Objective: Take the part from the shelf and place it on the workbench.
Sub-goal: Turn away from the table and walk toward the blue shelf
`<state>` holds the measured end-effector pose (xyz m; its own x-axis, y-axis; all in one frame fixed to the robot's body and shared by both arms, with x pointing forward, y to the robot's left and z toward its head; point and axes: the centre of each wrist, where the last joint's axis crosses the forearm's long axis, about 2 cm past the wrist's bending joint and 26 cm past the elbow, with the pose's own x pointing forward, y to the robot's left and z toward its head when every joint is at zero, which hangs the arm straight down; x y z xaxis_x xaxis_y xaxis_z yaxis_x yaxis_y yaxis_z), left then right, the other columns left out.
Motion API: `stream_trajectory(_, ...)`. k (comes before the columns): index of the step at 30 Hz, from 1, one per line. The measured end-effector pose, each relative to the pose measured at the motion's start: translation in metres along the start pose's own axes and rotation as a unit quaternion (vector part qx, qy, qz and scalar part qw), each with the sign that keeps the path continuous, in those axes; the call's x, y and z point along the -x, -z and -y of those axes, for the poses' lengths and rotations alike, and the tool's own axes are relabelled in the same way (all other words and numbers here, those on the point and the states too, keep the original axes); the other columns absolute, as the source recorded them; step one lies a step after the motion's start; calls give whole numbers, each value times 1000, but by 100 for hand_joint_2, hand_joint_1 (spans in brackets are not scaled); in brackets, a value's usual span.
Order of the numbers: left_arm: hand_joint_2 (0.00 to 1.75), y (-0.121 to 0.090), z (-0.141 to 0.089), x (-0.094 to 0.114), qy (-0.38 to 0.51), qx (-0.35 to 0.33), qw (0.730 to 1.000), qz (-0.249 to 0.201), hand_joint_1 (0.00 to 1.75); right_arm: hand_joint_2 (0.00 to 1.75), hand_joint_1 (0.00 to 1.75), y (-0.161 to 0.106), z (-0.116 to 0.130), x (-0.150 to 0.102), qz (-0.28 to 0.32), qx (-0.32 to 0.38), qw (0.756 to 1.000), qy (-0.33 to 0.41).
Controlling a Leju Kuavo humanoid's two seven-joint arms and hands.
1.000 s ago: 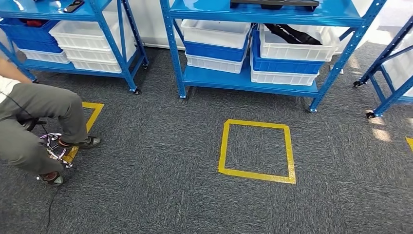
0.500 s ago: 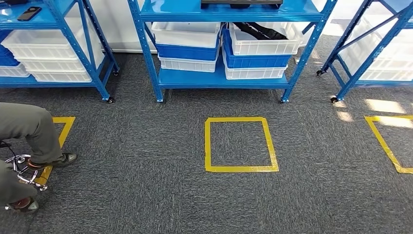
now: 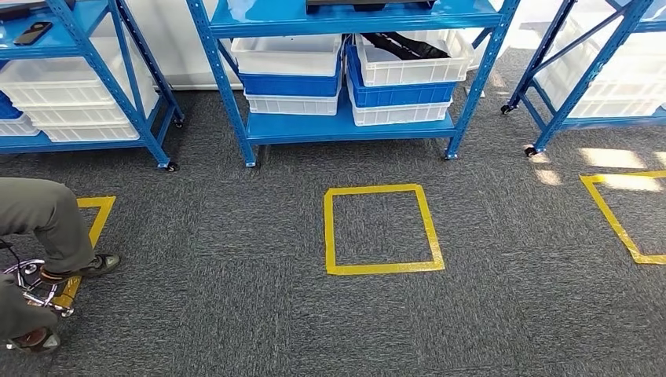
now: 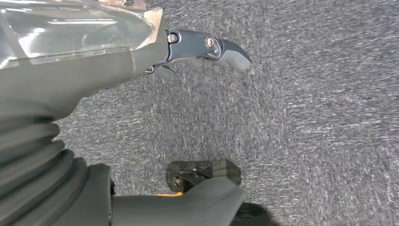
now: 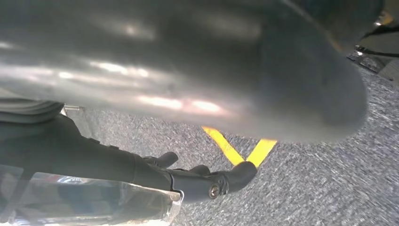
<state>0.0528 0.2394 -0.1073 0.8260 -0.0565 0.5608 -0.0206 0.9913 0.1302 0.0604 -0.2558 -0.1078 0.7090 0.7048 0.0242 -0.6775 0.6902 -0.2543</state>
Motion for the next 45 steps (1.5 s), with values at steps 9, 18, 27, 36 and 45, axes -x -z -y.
stream_trajectory(9,0,2,-4,-1,5,-10,1000,8,0,87,0,0,-1,-2,0,-8,1000,-4)
stream_trajectory(18,0,1,-5,1,9,-9,1000,6,0,175,0,0,2,-4,2,-4,1000,1)
stream_trajectory(27,0,2,-6,0,10,-12,1000,7,0,175,0,-1,6,-13,11,0,1000,3)
stream_trajectory(36,0,1,-7,0,12,-13,1000,5,0,175,0,-1,10,-22,19,3,1000,6)
stream_trajectory(45,0,3,-9,-1,13,-13,1000,3,0,175,0,-1,11,-23,20,4,1000,8)
